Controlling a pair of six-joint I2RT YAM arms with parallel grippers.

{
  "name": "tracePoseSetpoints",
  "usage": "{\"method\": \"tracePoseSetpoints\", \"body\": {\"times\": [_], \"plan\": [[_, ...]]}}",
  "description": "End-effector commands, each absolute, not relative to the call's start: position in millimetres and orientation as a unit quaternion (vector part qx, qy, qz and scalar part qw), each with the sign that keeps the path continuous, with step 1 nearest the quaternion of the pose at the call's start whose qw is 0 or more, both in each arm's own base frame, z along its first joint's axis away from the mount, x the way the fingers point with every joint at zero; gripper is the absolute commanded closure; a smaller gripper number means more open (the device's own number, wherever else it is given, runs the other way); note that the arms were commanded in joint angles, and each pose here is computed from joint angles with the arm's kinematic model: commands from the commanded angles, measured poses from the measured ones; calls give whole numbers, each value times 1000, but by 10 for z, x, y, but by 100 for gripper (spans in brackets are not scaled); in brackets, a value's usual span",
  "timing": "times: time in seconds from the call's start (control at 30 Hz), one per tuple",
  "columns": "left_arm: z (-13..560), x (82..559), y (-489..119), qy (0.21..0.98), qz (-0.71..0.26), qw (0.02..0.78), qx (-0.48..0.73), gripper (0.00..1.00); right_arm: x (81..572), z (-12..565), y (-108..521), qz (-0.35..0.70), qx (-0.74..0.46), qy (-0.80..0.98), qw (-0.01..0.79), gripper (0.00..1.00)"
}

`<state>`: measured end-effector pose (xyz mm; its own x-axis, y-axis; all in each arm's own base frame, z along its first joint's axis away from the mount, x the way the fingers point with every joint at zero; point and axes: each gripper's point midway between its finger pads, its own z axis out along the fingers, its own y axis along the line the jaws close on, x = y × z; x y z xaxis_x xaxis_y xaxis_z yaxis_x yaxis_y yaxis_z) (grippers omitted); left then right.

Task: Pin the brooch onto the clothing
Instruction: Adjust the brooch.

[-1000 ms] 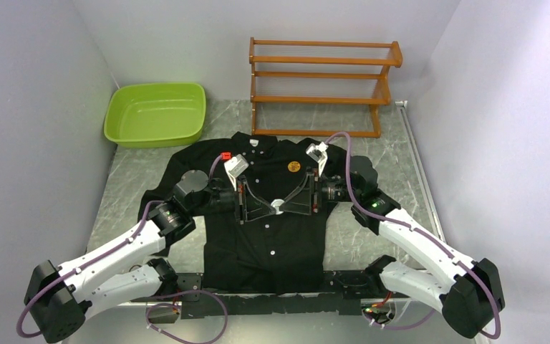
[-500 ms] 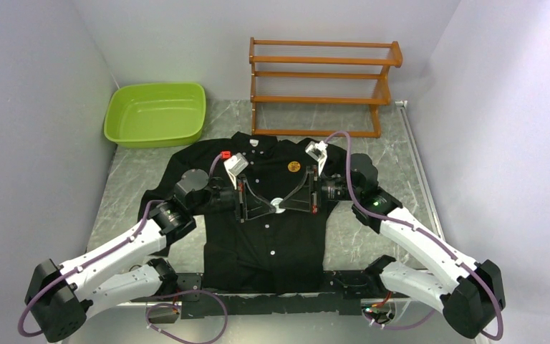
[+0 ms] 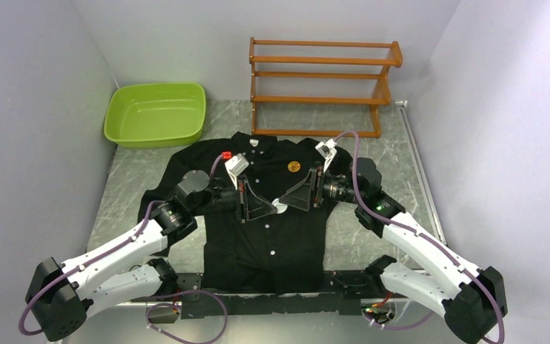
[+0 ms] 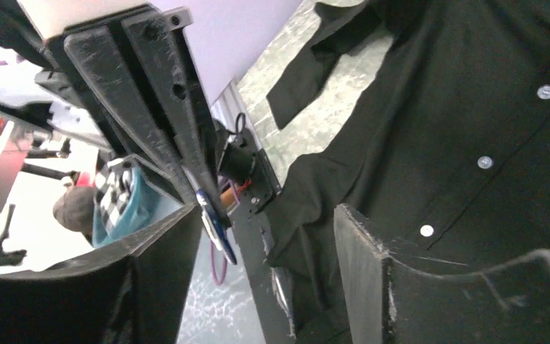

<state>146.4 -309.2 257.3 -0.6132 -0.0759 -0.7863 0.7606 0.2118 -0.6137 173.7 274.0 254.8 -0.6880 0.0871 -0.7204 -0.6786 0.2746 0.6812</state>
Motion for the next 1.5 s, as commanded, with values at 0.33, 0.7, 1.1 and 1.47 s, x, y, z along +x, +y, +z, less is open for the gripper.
{"method": "tracePoseSetpoints", "body": {"times": [0.33,0.7,1.1,1.47], "plan": [[2645,1332,-3090,667,-598,356,265,97,1665,2635,2757,586,-246,687,353,24],[2638,1316,-3126,664,-606,346,270,97,1531,2620,2793,595,-300,667,333,40],[2632,1301,-3116,665,-608,343,267,97,1673,2626,2823,579,-276,683,350,86],[2554,1300,-3094,670,-606,342,260,97,1833,2573,2695,575,-157,707,381,100]]}}
